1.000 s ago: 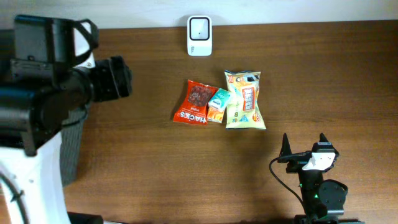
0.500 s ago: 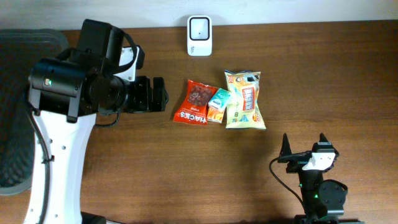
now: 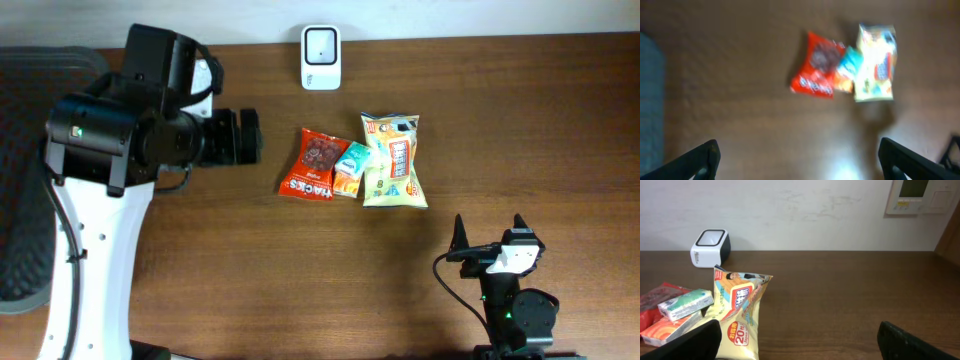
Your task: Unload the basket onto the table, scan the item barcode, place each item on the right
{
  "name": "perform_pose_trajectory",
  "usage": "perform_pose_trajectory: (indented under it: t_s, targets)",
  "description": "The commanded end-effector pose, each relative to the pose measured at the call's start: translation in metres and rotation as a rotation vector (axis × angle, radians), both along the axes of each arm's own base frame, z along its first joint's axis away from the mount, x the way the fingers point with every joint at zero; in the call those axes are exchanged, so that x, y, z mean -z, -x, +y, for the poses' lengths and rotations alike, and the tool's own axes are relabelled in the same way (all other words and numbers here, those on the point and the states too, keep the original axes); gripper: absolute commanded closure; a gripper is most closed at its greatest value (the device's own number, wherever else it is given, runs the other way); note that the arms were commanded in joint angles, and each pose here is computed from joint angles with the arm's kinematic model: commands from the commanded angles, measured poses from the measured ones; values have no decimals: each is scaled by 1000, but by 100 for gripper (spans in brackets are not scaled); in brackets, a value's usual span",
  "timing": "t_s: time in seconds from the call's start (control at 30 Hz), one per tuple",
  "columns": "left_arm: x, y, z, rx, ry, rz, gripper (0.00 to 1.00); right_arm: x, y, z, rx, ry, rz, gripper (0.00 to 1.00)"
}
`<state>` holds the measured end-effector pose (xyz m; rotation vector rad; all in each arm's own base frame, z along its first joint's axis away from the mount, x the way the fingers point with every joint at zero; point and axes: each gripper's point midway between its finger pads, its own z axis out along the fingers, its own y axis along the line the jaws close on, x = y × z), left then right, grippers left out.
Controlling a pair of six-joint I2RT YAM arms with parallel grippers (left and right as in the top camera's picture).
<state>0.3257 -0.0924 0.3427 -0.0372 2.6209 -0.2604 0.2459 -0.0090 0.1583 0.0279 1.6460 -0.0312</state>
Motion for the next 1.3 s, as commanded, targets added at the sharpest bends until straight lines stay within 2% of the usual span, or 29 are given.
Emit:
perform_pose_trajectory:
  t_s: [0.0,0.13,0.2,0.3,0.4,0.47,0.57,0.63,0.67,0.8,0.83,0.93,1.07,1.13,1.2,1.27]
  targets:
    - [-5,-16,43,-250,-56,-52,1,3,0,-3,12,-3,5,1]
    - [-7,-21,73,-366,-40,-59,1,-1,0,4,-23,-5,-11,2]
    - [-5,-19,93,-424,-45,-45,1,-6,0,24,-144,-12,-33,2]
    - [-2,-14,116,-489,-35,-19,1,-8,13,73,-439,-28,-37,2]
    - [0,-12,114,-485,28,6,1,-19,48,126,-813,-25,-84,1]
    - [0,-12,114,-484,29,7,1,-39,65,141,-938,19,-181,2]
    - [0,-12,114,-484,29,7,1,-81,71,137,-913,15,-347,1]
    - [0,-12,114,-484,29,7,1,-132,81,125,-819,40,-559,2]
    - [0,-12,114,-484,29,7,1,-147,83,119,-773,48,-615,1]
    - [0,-12,114,-484,29,7,1,-204,91,105,-659,89,-687,1]
    - [0,-12,114,-484,29,7,1,-215,88,105,-651,103,-653,1]
    - [0,-12,114,-484,29,7,1,-229,60,103,-631,90,-389,1]
    - [0,-12,114,-484,29,7,1,-211,15,103,-645,-20,102,2]
    - [0,-12,114,-484,29,7,1,-207,1,118,-751,-148,297,2]
    - [0,-12,114,-484,29,7,1,-203,1,148,-974,-435,527,1]
    - [0,-12,114,-484,29,7,1,-192,-14,153,-1028,-513,598,2]
